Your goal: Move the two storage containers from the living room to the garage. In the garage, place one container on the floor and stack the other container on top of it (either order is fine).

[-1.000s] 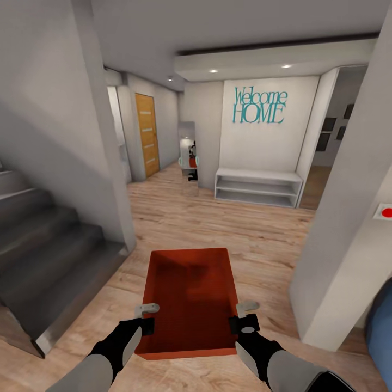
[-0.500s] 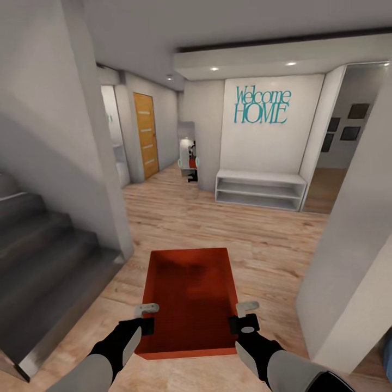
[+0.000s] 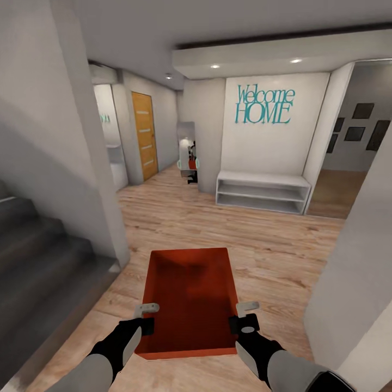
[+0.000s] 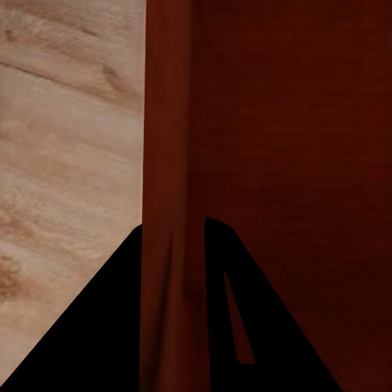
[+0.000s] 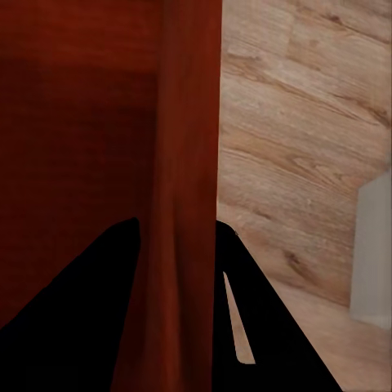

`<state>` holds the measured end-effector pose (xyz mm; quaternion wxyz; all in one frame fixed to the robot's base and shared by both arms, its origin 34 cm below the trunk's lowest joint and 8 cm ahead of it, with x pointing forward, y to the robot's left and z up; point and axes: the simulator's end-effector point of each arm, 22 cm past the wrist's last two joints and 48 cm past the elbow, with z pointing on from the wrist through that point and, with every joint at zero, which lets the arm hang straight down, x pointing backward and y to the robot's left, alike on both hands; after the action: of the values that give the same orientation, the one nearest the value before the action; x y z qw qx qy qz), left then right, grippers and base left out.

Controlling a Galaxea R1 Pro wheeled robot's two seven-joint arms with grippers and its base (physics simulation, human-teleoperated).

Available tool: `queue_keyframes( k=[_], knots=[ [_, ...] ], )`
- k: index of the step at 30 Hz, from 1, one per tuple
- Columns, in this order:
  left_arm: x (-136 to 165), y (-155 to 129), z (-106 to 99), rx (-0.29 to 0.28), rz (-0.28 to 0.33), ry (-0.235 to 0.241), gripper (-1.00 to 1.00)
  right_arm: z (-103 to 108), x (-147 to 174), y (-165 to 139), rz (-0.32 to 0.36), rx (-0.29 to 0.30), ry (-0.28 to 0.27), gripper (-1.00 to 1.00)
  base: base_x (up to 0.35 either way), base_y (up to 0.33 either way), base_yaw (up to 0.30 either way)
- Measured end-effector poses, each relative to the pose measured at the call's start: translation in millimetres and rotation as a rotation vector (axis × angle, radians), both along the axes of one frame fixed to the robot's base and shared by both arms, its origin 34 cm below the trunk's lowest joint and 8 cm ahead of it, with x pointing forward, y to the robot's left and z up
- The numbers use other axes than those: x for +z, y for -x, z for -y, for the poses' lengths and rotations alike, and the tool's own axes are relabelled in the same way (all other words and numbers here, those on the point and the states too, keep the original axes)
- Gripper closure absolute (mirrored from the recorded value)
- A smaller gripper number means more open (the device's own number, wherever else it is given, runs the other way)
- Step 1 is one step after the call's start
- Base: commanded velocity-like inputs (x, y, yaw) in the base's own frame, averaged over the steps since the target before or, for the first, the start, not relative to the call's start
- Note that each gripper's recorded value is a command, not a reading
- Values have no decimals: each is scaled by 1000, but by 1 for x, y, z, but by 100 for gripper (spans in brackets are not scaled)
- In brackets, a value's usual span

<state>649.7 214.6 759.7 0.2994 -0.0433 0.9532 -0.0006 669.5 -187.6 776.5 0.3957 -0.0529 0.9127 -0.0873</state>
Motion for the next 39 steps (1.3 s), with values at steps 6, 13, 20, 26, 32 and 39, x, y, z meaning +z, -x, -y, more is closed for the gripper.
queue_keyframes(
  k=[6, 13, 20, 26, 32, 39],
  knots=[
    [0, 0, 0, 0, 0, 0, 100, 0, 0, 0, 0, 0, 0, 100, 322, 0, 0],
    [0, 0, 0, 0, 0, 0, 100, 0, 0, 0, 0, 0, 1, 100, 322, 0, 0],
    [1, 0, 2, -2, 1, 0, 100, 2, 0, 0, 1, -1, 2, 100, 322, 0, 0],
    [1, 0, 2, -2, 1, 0, 100, 2, 0, 0, 1, -1, 2, 100, 322, 0, 0],
    [0, 0, 2, -2, 0, -1, 100, 2, 0, 0, 0, -1, 2, 100, 322, 0, 0],
    [0, 0, 2, -1, 0, 0, 100, 2, 0, 0, 0, -1, 2, 100, 322, 0, 0]
  ],
)
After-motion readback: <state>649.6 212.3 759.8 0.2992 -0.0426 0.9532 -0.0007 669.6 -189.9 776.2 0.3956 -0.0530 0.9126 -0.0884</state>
